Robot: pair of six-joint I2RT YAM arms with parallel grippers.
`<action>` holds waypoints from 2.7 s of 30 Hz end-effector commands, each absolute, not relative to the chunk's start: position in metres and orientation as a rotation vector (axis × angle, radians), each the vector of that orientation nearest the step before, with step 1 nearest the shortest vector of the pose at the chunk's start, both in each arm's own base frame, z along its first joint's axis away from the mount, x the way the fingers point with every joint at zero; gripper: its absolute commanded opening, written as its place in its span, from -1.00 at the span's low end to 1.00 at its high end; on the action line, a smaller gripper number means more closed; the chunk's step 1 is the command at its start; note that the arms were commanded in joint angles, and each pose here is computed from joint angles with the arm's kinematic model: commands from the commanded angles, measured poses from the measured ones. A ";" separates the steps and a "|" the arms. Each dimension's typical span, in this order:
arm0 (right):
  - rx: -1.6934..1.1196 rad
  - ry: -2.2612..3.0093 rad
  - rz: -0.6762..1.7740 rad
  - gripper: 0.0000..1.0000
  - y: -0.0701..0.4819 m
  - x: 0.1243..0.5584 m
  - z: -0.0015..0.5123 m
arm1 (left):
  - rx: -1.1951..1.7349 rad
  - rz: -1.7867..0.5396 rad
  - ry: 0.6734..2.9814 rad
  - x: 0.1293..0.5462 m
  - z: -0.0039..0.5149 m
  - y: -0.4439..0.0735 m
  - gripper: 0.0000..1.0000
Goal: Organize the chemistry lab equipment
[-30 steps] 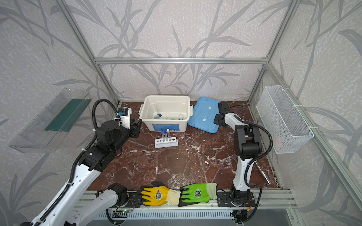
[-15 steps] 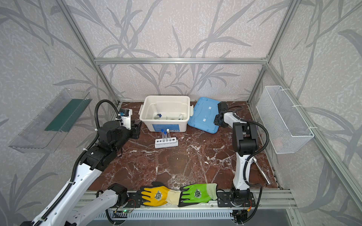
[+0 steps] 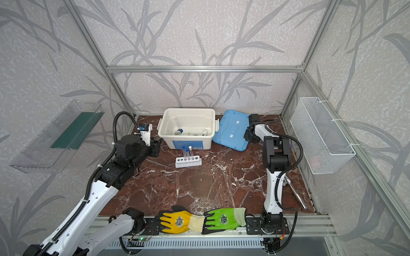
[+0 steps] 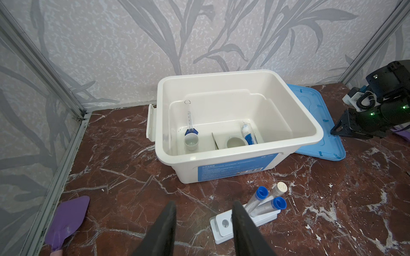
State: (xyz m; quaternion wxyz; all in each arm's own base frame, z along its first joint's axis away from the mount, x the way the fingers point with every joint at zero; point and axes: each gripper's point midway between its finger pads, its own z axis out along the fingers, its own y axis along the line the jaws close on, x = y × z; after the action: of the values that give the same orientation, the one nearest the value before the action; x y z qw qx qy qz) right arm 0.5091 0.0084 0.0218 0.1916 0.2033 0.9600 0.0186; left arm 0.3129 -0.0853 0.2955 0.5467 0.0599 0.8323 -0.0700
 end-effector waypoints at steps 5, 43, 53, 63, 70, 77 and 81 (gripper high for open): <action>0.620 2.751 0.052 -0.60 0.008 0.504 0.013 | 0.138 -0.189 1.962 0.323 0.303 -0.083 -0.15; 0.539 2.532 0.115 -1.00 -0.010 0.426 0.157 | 0.161 -0.399 1.988 0.328 0.292 -0.105 -0.16; 0.501 2.396 0.016 -1.00 -0.024 0.377 0.224 | 0.208 -0.529 1.995 0.328 0.286 -0.126 -0.18; 0.407 2.306 0.137 -1.00 -0.007 0.350 0.291 | 0.413 -0.939 1.932 0.321 0.302 -0.191 -0.12; 0.359 2.236 0.202 -1.00 0.002 0.335 0.329 | 0.545 -1.119 1.852 0.325 0.328 -0.238 -0.03; 0.294 2.216 0.244 -1.00 0.010 0.321 0.355 | 0.618 -1.261 1.772 0.337 0.342 -0.278 0.33; 0.258 2.188 0.305 -1.00 0.019 0.314 0.370 | 0.605 -1.369 1.749 0.354 0.348 -0.297 0.39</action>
State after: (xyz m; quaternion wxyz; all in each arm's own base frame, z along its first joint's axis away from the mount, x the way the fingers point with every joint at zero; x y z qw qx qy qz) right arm 0.3235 0.0084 0.3454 0.4184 0.1249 0.8947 0.0940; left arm 0.3506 -0.2845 0.3182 0.4002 0.2300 0.7316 -0.5017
